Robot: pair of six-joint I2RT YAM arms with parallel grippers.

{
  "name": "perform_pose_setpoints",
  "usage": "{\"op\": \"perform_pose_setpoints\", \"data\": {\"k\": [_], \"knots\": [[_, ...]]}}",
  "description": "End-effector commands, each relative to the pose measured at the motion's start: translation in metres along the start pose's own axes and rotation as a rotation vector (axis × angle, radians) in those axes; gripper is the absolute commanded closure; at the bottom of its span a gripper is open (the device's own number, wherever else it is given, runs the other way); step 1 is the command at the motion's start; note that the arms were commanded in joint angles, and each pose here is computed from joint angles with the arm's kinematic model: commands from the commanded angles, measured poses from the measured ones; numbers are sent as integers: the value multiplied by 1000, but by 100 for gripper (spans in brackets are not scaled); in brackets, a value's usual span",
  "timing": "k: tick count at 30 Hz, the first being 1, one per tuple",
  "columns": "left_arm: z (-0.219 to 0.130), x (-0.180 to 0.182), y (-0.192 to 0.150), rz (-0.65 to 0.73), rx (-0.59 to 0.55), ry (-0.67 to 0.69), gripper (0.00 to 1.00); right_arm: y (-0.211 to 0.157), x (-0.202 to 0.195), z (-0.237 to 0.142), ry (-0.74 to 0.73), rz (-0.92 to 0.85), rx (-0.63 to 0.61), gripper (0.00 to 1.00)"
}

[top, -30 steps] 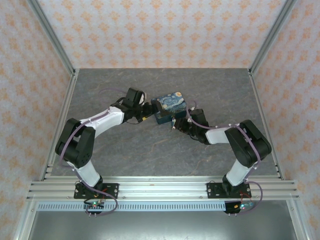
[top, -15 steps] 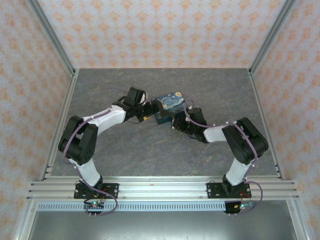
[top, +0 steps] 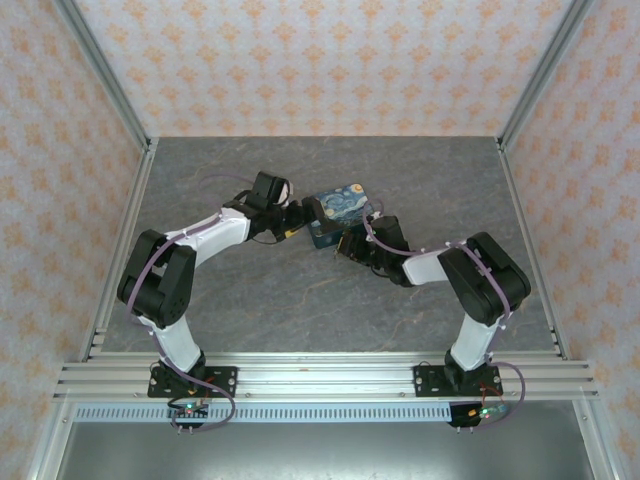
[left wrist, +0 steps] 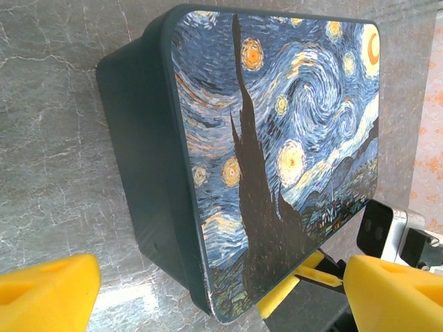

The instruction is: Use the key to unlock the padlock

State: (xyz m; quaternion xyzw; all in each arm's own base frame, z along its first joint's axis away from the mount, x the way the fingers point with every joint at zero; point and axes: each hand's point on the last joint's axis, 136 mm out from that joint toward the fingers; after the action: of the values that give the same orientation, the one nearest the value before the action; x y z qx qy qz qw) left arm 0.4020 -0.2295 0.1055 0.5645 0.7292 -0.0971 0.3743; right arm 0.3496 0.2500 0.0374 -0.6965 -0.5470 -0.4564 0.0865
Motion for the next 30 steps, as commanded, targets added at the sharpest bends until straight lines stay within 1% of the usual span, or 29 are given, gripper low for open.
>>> {"op": "perform_pose_setpoints", "data": {"k": [1, 11, 17, 25, 30], "knots": [[1, -2, 5, 16, 7, -2, 9, -10, -4, 3, 4, 25, 10, 65], [2, -2, 5, 14, 6, -5, 9, -22, -12, 9, -49, 18, 15, 67], [3, -1, 7, 15, 5, -1, 9, -24, -22, 11, -95, 24, 9, 72], [0, 2, 13, 19, -9, 10, 9, -24, -34, 10, -137, 39, -15, 82], [-3, 6, 14, 38, -14, 37, 9, -21, -33, 5, -137, 46, -38, 94]]}}
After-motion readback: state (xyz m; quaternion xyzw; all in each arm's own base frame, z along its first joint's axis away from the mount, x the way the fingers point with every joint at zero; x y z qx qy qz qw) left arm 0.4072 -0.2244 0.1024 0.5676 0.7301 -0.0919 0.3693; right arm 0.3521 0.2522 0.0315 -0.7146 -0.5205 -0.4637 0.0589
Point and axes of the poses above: each hand's point on the last joint's axis, 136 mm out from that joint toward the fingers, its own z axis out along the fingers, its own x axis along the line the jaws close on, y = z × x, and after that the axes turned 4 degrees about z, right-handed
